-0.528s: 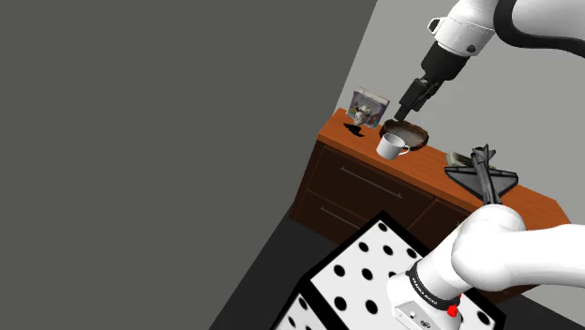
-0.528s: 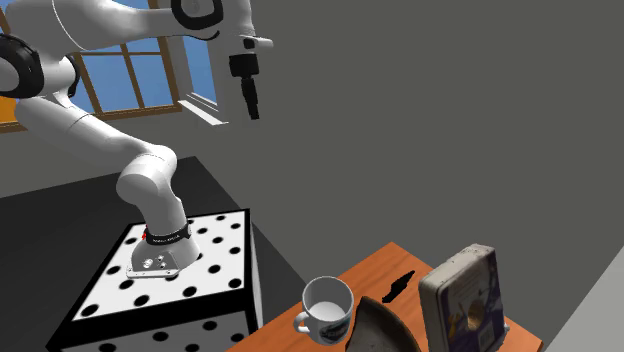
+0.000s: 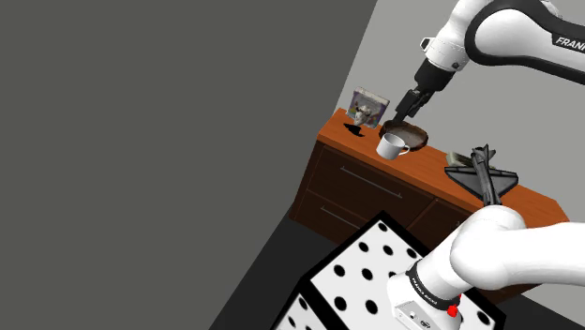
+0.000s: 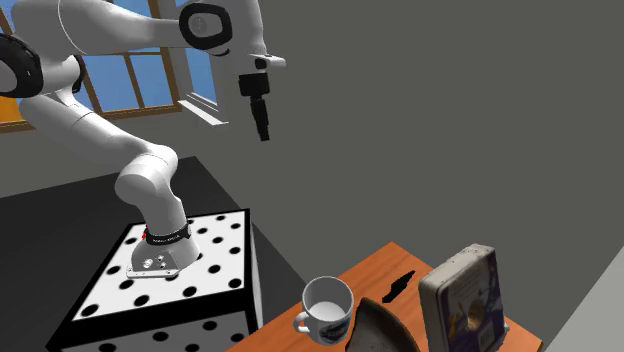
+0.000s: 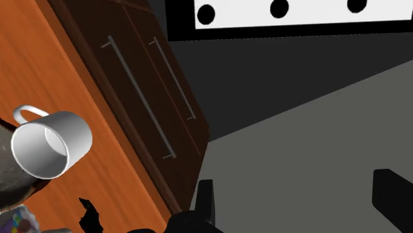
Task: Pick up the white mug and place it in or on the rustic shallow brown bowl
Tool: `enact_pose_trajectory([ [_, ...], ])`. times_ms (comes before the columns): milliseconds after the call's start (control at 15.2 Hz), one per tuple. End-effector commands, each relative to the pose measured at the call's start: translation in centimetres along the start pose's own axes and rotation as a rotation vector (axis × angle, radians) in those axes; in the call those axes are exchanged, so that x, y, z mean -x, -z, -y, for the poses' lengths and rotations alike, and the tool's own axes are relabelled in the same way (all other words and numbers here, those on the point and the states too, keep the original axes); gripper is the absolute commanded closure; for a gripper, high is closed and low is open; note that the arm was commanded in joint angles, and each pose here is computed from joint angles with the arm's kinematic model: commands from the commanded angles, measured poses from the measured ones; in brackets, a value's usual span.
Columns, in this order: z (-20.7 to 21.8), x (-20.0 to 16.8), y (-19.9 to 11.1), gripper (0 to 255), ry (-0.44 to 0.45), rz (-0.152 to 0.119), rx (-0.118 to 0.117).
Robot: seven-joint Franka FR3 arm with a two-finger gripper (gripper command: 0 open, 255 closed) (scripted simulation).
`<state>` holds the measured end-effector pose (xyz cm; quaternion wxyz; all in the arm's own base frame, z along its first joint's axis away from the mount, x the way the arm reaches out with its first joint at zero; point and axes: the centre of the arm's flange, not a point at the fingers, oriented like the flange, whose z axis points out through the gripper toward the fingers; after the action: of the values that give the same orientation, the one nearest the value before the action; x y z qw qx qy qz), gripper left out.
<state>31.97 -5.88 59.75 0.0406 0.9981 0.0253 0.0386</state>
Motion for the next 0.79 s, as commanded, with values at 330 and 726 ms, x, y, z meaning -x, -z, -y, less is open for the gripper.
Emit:
enact_pose_trajectory([
  [330, -7.2, -1.6, -5.7, 0, -0.009, 0.007, -0.007],
  [726, -13.4, -2.8, -10.6, 0, -0.017, 0.015, -0.013],
])
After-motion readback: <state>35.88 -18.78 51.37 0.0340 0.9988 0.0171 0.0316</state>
